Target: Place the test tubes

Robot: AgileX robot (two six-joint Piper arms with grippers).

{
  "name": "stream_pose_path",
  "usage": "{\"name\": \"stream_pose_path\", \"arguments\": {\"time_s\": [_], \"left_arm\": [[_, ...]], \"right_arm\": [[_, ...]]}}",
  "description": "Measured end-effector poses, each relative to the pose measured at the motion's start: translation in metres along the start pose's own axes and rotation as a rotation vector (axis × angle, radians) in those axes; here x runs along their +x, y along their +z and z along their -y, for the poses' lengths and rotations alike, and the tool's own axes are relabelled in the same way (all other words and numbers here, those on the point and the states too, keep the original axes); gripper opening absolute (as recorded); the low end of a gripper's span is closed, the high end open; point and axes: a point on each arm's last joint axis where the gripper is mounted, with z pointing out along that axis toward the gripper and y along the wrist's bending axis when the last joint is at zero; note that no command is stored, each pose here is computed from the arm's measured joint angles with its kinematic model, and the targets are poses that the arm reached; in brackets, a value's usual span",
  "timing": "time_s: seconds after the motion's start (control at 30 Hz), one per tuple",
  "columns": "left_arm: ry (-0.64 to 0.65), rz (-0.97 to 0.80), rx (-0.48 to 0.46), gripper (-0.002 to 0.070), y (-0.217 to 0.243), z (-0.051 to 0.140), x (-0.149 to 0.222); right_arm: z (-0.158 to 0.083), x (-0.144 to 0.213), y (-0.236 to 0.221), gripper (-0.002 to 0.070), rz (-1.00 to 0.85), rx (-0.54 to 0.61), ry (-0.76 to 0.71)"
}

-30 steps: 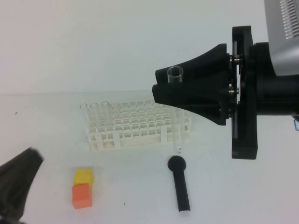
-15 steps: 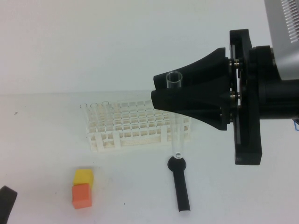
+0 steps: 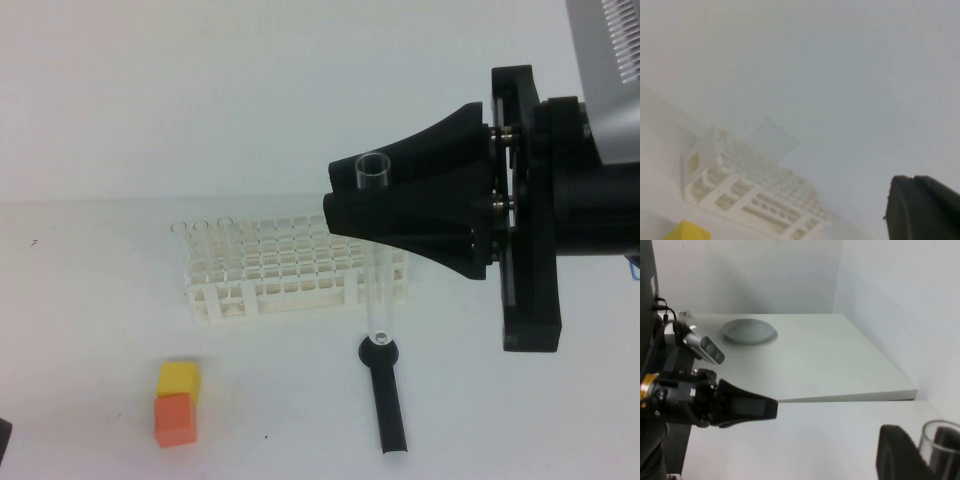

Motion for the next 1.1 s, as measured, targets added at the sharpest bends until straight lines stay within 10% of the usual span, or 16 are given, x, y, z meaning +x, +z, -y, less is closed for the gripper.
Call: {"name": "stream_pose_path", "arguments": {"time_s": [1.1], "left_arm": [[0.216, -0.205, -0.369, -0.0001, -0.008, -0.035, 0.014]], "right_arm": [[0.000, 0.000, 0.000, 0.0120, 0.001, 0.000, 0.025]]}}
